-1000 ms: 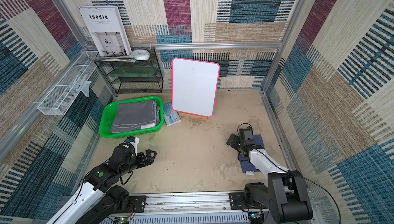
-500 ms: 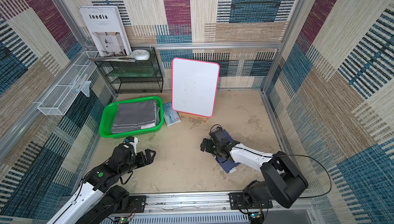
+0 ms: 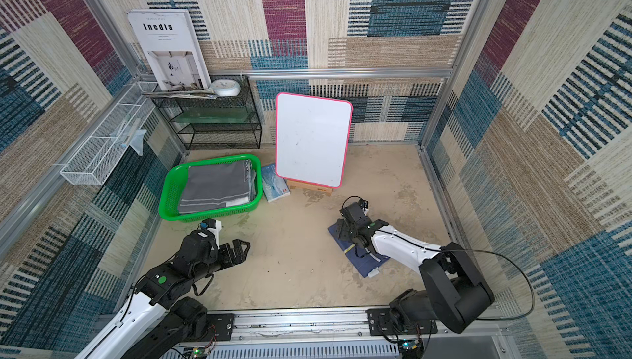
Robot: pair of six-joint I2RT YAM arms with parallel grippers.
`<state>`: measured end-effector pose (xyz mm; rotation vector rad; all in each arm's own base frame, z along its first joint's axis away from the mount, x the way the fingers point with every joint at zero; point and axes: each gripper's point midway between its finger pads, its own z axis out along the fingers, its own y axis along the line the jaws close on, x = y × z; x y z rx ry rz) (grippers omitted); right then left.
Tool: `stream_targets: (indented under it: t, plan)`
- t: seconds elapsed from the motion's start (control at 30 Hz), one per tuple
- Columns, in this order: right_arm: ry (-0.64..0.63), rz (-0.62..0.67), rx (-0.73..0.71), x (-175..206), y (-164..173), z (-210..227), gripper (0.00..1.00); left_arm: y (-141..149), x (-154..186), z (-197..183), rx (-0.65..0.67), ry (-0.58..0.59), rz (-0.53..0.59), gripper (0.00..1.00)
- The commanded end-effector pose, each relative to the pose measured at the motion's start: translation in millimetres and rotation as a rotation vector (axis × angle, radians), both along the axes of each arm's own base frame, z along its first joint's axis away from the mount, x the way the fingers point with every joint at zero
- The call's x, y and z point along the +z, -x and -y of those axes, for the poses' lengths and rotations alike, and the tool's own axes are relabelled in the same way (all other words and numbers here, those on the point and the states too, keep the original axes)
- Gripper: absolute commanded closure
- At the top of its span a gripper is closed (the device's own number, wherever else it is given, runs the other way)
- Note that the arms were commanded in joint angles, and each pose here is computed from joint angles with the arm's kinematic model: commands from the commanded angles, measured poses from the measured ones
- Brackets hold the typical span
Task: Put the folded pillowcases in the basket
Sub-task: Move the pillowcase to the center of the board.
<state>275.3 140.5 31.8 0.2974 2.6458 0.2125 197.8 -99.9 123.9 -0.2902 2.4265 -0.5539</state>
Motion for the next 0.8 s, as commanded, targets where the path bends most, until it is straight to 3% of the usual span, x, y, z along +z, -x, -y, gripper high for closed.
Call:
stream_targets:
  t: [0.0, 0.23, 0.53, 0.77]
  plan:
    - [-0.075, -0.041, 0.044, -11, 2, -21, 0.01, 0, 1, -1, -0.005, -0.008, 0.008, 0.00]
    - [-0.165, -0.058, 0.172, -16, 14, -88, 0.02, -1, -1, -4, 0.011, -0.022, 0.007, 0.00]
    - [-0.159, -0.069, 0.446, -13, 43, -199, 0.03, -2, -7, -6, 0.025, -0.042, -0.023, 0.00]
    - [-0.129, -0.015, 0.498, 7, 49, -207, 0.03, -6, -1, -5, 0.024, -0.055, -0.029, 0.00]
